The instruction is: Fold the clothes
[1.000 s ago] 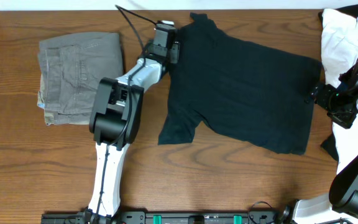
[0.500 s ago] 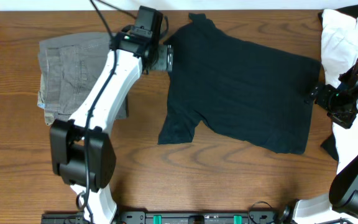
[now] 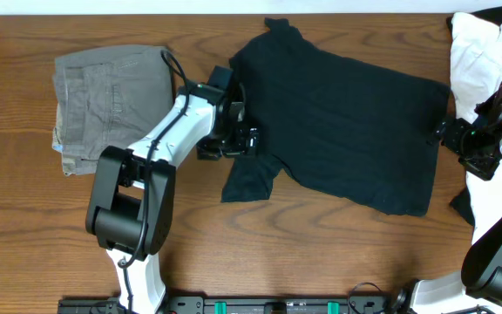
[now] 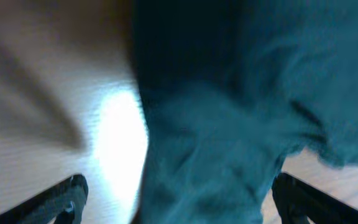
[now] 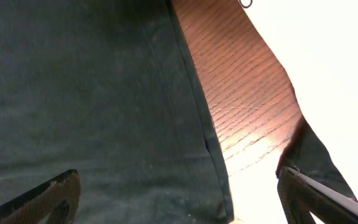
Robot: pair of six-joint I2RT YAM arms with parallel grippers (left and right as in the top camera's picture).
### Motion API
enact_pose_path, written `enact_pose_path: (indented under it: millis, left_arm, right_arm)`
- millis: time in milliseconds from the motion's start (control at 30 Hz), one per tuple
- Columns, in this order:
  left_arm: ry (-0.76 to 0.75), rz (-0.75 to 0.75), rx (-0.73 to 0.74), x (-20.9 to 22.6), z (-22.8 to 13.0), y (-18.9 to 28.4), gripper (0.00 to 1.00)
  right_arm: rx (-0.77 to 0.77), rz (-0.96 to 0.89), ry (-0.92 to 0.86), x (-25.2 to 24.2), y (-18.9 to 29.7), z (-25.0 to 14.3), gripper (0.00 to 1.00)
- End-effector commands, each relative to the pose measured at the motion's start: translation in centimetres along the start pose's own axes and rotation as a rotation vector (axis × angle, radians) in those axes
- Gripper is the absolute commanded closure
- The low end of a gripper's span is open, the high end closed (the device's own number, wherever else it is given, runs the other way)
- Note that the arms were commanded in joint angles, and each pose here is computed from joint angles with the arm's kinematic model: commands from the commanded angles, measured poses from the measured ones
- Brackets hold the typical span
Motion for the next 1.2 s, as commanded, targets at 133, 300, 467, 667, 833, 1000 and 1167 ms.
enact_pose_path:
  millis: [133,300,467,667,833,1000,1167]
  left_arm:
    - [0.067,-0.098,0.024,0.7,-1.2,-3.0,0.16]
    - [0.071,-0.065,0.02,1.0,-1.3,-3.2,0.49]
    - [0.074,-0.043,0.018,1.3,-1.3,-3.2,0.78]
    - [0.077,-0.012,0.011,1.4,-1.3,-2.8,0.9]
    - [0.066,0.113,-0.08,1.1,0.1,0.3,0.92]
    - [0.052,0.141,-0.126,0.0,1.2,2.8,0.92]
    - [0.001,0.237,-0.17,-2.0,1.2,4.3,0.92]
  right_arm:
    - [-0.003,0.006,0.013,0.3,0.1,0.0,0.01]
    - [-0.003,0.005,0.013,0.3,0.1,0.0,0.01]
    - [-0.003,0.005,0.013,0.3,0.1,0.0,0.01]
    - [-0.003,0.005,0.013,0.3,0.1,0.0,0.01]
    - [-0.003,0.005,0.013,0.3,0.1,0.0,0.01]
    - [-0.003,0.006,0.013,0.3,0.1,0.0,0.01]
    - [-0.003,0.005,0.013,0.3,0.1,0.0,0.01]
Point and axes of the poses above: each gripper's point midway between its finger pads, its own y axis back along the fingers, its own x axis along the line the jaws close on, z = x × y, the point moved 9 cm from there along y, back along the fingers, and after that the axes turned 6 degrees about y, right-handed, at the moved point
